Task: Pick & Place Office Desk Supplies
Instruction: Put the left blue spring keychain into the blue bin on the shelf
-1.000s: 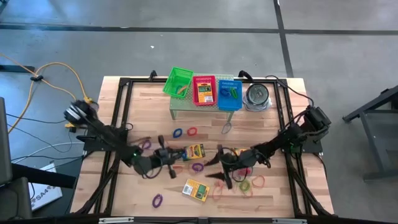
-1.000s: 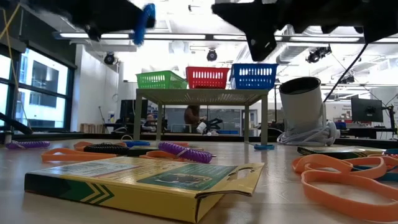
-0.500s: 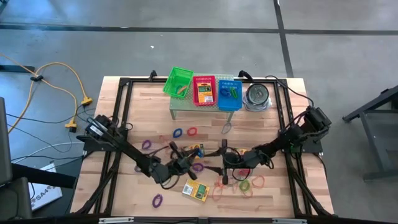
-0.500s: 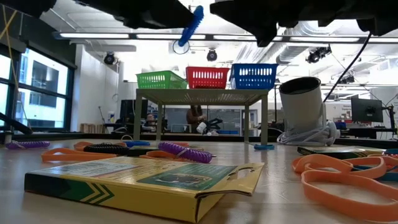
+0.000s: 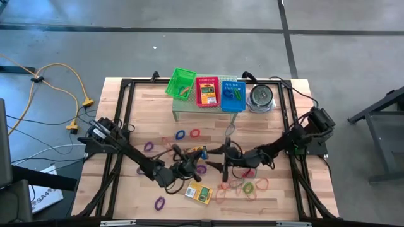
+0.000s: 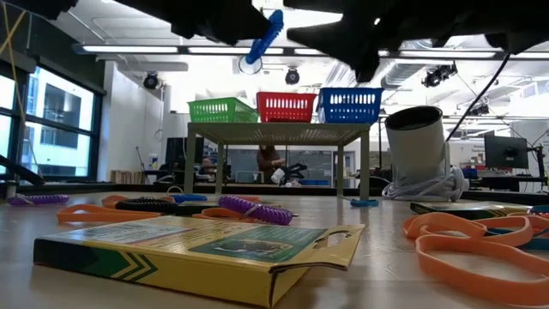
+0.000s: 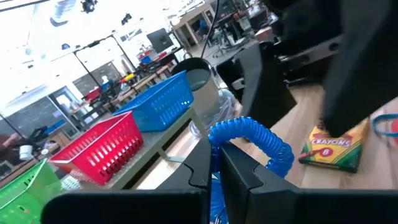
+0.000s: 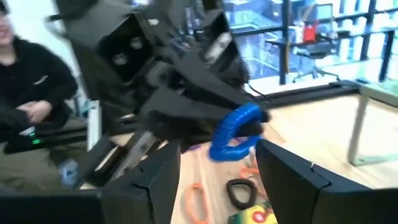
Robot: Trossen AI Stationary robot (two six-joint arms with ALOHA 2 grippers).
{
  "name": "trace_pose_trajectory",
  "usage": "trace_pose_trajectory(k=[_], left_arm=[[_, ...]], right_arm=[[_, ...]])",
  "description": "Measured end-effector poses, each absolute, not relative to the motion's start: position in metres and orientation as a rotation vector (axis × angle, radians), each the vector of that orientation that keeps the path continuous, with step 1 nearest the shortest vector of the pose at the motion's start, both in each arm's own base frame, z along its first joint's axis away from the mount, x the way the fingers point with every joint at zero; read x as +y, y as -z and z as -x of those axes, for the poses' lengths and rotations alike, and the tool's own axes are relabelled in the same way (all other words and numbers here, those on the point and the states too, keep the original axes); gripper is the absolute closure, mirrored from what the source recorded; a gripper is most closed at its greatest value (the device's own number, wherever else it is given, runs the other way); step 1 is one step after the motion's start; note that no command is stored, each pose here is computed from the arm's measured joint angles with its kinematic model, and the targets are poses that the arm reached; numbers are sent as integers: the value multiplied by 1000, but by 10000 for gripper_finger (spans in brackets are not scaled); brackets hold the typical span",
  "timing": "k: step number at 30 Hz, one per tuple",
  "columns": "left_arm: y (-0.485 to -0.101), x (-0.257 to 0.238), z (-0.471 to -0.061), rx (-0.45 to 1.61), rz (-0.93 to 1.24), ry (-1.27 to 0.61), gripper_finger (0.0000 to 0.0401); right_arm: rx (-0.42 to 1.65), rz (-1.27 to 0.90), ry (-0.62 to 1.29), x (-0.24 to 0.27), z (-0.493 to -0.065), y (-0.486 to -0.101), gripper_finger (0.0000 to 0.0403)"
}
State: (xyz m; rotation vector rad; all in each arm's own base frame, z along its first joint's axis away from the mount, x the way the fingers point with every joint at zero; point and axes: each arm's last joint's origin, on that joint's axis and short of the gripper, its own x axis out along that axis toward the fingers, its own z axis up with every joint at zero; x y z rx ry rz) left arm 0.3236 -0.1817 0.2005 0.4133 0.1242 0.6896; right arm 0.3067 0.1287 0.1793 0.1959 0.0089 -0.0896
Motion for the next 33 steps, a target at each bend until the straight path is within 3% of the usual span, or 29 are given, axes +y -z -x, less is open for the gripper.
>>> trace_pose_trajectory(k=[10,24,33], left_arm=[[-200,-169,-333,110,-426,-637,394],[-200,-168,-334,112,-424,-642,394],[-199,-166,-335,114,-410,-646,394]], right_arm=[[60,-221,165,118,-310,-173,205],[52,-209,106,114,-313,-175,280],[52,-229,96,110,-315,-175,268]])
